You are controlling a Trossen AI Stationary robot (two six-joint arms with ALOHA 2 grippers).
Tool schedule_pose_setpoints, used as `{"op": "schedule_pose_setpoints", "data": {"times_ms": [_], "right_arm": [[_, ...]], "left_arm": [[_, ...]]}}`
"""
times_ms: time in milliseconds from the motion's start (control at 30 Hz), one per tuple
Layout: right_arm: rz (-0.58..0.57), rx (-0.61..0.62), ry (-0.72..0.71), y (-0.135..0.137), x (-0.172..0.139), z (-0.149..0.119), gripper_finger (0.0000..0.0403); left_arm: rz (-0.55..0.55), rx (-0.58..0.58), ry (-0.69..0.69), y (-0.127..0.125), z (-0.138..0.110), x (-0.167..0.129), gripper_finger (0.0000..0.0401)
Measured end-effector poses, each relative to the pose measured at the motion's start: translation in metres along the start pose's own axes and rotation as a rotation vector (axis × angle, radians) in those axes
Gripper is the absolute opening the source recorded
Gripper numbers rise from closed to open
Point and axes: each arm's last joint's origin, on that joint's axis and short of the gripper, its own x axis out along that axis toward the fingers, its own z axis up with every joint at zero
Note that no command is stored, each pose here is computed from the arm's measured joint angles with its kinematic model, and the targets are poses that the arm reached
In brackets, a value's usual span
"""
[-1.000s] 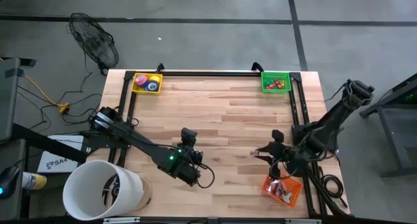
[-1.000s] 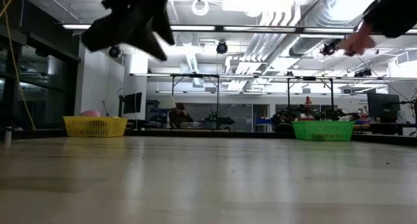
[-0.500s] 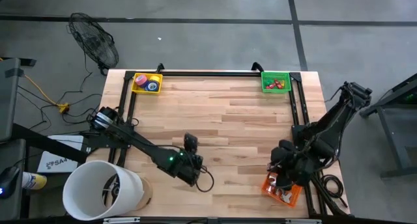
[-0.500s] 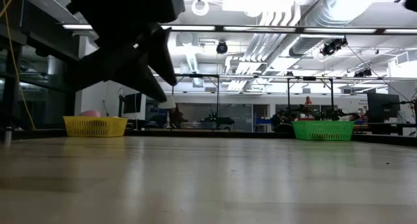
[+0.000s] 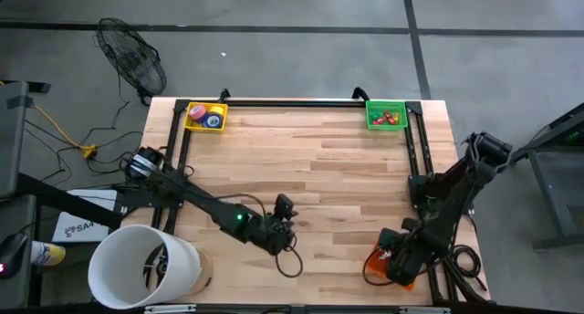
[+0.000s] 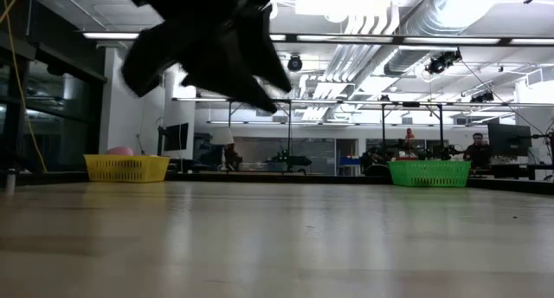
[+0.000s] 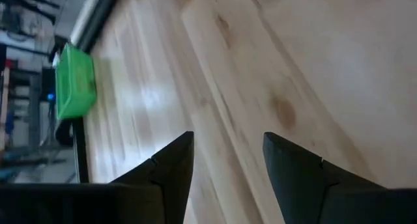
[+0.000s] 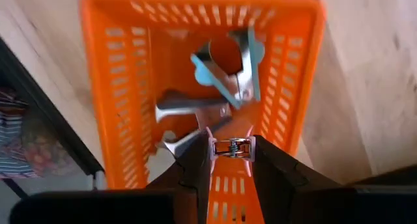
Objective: Pick and place Stapler, Stapler remover, tape
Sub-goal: Put the pink staple remover into the orange bin, then return to Home Position
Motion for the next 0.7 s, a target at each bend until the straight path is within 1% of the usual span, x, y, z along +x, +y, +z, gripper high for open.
{"op": "schedule_pose_setpoints", "data": {"times_ms": [67, 133, 200, 300, 467, 567, 700], "right_arm": [[-0.009, 0.007, 0.025, 0.001, 0.004, -0.002, 0.0080], [-0.012, 0.019, 0.040, 0.002, 0.005, -0.003, 0.0080], [-0.009, 0.014, 0.040, 0.003, 0.005, -0.006, 0.0080], [0.016, 0.019, 0.036, 0.006, 0.005, -0.007, 0.0099], [0.035, 0.020, 0.027, 0.008, 0.005, -0.011, 0.0139], [0.043, 0.012, 0.000, 0.009, 0.005, -0.014, 0.0149], [0.039, 0.003, -0.057, 0.010, 0.005, -0.015, 0.0154]], "left_arm": [[-0.011, -0.031, -0.058, 0.008, -0.001, 0.005, 0.0178], [-0.037, -0.036, -0.090, 0.014, -0.010, 0.006, 0.0178], [-0.057, -0.080, -0.181, 0.021, -0.015, 0.009, 0.0178], [-0.073, -0.126, -0.267, 0.026, -0.030, 0.003, 0.0178], [-0.044, -0.190, -0.418, 0.026, -0.051, -0.019, 0.0178], [-0.016, -0.227, -0.525, 0.025, -0.064, -0.036, 0.0178], [0.011, -0.245, -0.593, 0.021, -0.084, -0.053, 0.0178]]}}
